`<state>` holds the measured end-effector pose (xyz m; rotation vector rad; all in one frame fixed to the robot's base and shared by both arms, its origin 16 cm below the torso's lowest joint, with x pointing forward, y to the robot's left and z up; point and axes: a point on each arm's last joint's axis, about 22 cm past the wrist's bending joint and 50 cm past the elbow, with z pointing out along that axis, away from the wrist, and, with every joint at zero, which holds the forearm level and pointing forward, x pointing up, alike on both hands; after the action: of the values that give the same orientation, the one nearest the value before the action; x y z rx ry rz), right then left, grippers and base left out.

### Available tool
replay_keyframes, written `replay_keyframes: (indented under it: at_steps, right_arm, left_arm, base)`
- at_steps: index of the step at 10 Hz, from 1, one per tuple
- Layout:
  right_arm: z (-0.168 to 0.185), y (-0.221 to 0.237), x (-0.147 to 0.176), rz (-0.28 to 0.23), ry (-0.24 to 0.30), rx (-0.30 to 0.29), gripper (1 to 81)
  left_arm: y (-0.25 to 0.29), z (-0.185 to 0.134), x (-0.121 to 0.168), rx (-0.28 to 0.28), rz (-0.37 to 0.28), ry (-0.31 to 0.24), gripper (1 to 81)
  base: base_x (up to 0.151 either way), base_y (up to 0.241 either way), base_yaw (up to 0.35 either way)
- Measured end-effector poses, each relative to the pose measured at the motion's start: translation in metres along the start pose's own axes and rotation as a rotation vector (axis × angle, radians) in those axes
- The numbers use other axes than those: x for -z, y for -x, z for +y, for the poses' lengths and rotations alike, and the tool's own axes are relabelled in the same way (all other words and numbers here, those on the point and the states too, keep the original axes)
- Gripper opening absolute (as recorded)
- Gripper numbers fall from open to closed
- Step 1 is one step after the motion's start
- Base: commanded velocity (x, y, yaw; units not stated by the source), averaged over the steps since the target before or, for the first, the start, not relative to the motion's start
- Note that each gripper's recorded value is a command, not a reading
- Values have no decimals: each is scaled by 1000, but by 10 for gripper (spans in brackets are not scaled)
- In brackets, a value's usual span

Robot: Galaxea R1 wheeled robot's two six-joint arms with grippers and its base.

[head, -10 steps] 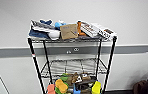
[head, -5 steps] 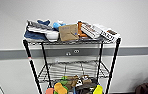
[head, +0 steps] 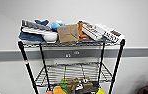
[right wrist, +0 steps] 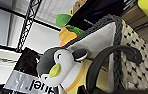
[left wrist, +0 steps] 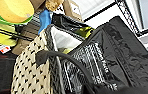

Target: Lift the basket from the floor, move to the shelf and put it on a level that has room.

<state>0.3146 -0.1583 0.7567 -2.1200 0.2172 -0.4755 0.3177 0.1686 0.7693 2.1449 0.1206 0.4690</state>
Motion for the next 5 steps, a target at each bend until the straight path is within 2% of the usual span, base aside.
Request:
replay_keyframes:
  at_steps: [1, 5]
  right_arm:
    - [0, 0, 0, 0, 0, 0, 10]
    - [0, 0, 0, 2, -1, 6, 10]
  left_arm:
    - [0, 0, 0, 0, -1, 0, 10]
    - [0, 0, 0, 0, 0, 0, 10]
  base:
    - [69, 0, 0]
    - [0, 0, 0]
